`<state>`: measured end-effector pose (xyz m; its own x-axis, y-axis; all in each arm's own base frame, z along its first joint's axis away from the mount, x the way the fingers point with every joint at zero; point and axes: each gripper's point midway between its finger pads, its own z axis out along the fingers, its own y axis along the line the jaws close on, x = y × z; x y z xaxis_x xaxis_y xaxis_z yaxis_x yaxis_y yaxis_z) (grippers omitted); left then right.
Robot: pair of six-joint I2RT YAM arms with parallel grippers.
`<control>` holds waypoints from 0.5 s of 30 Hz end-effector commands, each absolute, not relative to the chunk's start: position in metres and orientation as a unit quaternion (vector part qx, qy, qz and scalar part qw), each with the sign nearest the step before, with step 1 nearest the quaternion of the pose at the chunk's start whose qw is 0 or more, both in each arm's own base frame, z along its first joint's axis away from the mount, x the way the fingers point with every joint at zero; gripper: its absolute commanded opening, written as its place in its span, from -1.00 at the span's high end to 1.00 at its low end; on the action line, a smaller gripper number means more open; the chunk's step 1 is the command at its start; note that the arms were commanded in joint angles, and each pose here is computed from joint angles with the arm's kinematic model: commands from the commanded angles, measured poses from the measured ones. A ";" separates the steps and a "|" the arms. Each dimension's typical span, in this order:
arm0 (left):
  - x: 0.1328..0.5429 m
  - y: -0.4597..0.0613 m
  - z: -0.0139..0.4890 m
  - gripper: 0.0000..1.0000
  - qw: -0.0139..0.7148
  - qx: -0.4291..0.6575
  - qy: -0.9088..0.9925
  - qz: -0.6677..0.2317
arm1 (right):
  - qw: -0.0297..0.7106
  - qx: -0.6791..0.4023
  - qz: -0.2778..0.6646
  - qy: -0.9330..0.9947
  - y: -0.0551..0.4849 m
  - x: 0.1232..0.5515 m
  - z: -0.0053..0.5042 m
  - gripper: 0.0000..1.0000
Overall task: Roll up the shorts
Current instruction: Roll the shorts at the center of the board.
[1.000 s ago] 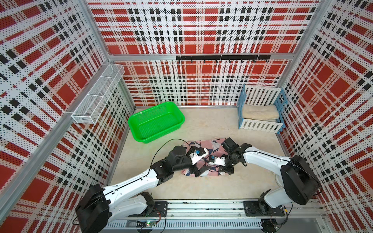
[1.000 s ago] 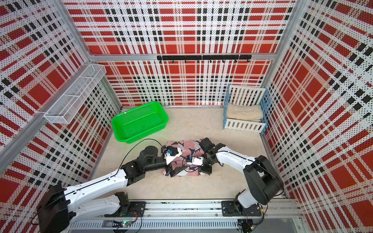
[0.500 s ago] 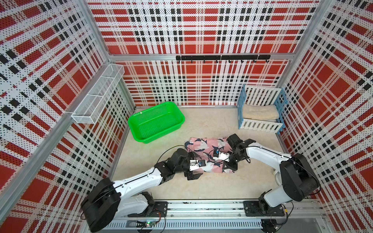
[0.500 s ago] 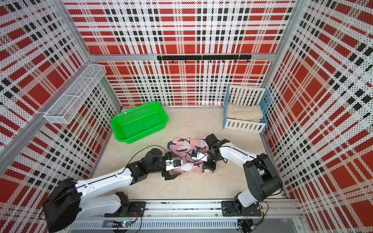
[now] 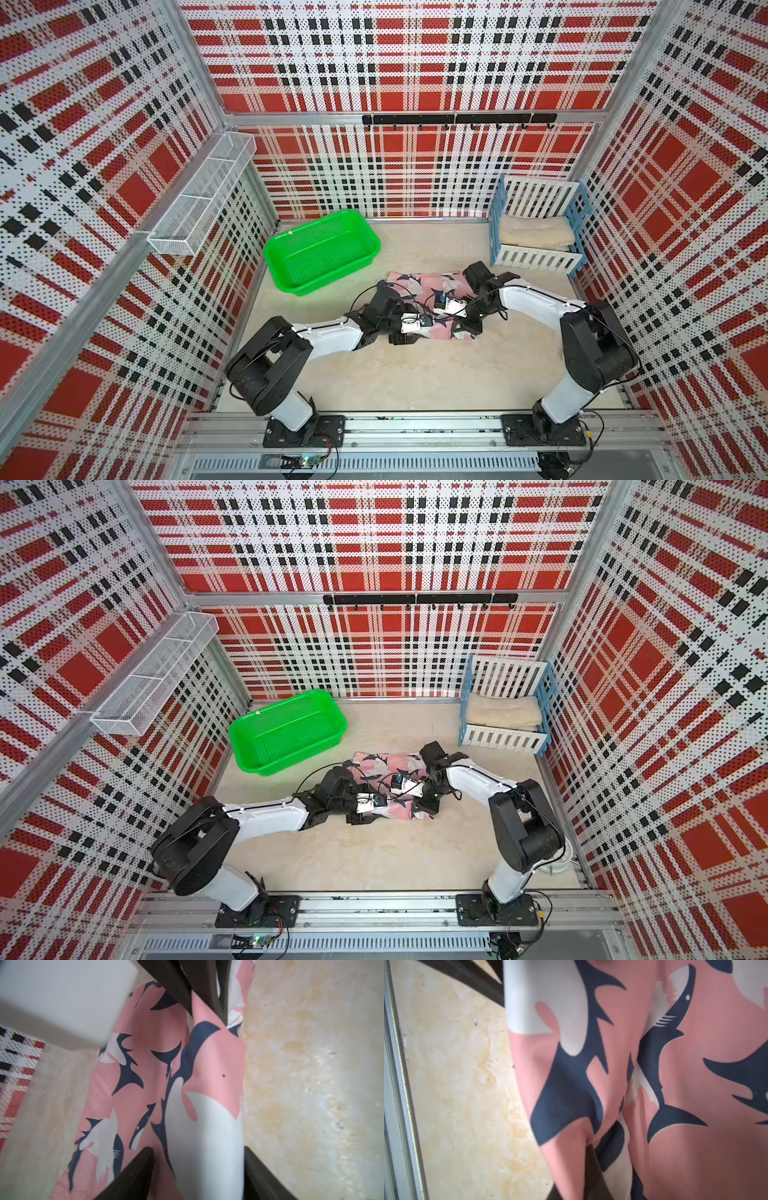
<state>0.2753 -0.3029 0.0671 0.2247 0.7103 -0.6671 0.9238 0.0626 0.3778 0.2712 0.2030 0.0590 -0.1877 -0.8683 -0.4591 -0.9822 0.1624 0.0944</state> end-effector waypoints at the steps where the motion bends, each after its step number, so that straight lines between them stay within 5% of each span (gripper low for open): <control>1: 0.288 -0.312 0.070 0.10 0.400 0.689 0.587 -0.143 | 0.196 -0.633 0.208 0.719 0.212 0.289 0.071 1.00; 3: 0.299 -0.312 0.065 0.58 0.369 0.700 0.593 -0.150 | 0.217 -0.632 0.199 0.717 0.210 0.299 0.074 1.00; 5: 0.305 -0.311 0.064 0.91 0.340 0.706 0.595 -0.177 | 0.245 -0.624 0.168 0.723 0.205 0.313 0.077 0.47; 6: 0.308 -0.311 0.065 0.94 0.329 0.707 0.596 -0.192 | 0.260 -0.622 0.149 0.723 0.201 0.318 0.077 0.23; 8: 0.312 -0.310 0.064 0.96 0.307 0.708 0.597 -0.220 | 0.294 -0.621 0.129 0.715 0.198 0.319 0.083 0.17; 9: 0.314 -0.310 0.062 0.98 0.288 0.707 0.602 -0.234 | 0.331 -0.611 0.079 0.715 0.191 0.334 0.091 -0.31; 15: 0.310 -0.307 0.056 1.00 0.176 0.698 0.609 -0.333 | 0.478 -0.584 -0.060 0.653 0.176 0.338 0.138 -0.38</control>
<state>0.3496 -0.3203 0.0630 0.1465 0.7188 -0.6796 0.9891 -0.1175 0.0889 0.3116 0.1768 0.0945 0.0200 -0.8247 -0.5653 -0.8727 0.2615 -0.4123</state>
